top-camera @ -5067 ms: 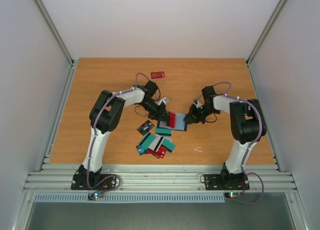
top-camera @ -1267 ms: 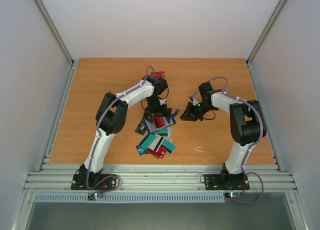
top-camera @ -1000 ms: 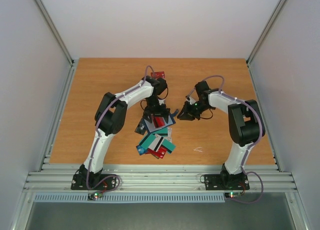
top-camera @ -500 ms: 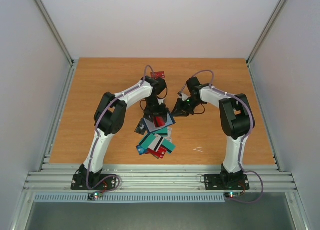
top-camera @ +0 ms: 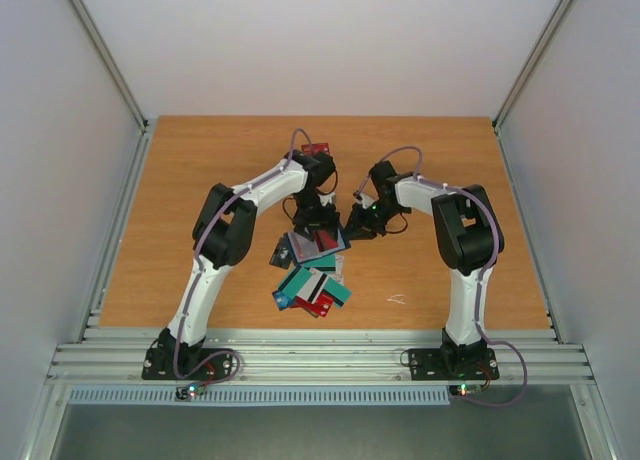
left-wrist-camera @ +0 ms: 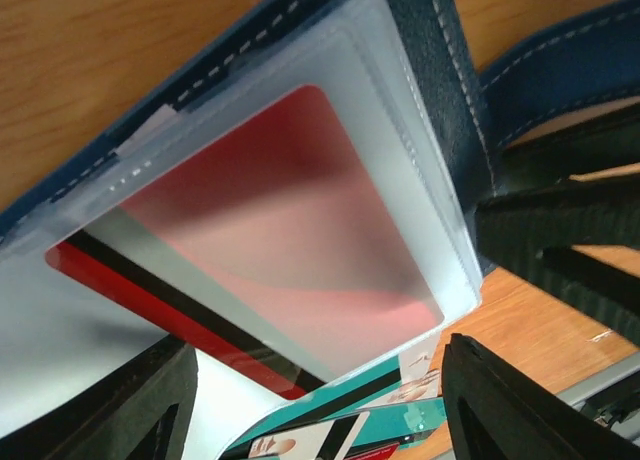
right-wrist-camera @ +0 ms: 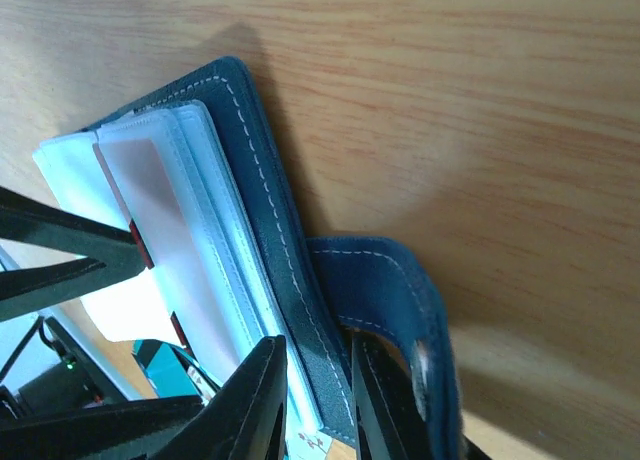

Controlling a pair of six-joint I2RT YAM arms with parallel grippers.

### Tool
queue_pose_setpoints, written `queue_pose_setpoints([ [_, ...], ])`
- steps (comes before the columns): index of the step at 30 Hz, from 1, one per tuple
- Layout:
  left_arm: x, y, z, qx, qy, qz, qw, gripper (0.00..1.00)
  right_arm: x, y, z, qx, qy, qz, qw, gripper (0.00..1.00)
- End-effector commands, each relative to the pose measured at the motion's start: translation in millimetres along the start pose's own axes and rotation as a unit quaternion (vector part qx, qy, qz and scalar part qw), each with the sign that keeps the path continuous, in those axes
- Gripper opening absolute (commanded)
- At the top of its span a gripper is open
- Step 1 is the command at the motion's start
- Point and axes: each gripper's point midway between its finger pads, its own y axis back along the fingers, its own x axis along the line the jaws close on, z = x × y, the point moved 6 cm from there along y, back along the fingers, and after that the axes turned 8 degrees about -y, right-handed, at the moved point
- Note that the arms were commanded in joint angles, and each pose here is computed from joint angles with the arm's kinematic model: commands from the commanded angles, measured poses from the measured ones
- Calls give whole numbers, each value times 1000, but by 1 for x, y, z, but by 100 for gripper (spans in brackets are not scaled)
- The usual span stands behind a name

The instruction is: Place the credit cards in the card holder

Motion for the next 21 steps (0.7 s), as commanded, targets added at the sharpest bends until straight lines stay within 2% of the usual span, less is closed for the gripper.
queue_pose_setpoints([
  [1, -4, -8, 15, -7, -11, -24, 1000, 68, -8, -6, -16, 16, -10, -16, 1000, 20],
  [10, -16, -11, 24, -15, -11, -67, 998, 65, -8, 10, -30, 10, -18, -34, 999, 19],
  [21, -46, -19, 24, -16, -52, -114, 992, 64, -26, 43, -30, -25, -45, -59, 997, 20],
])
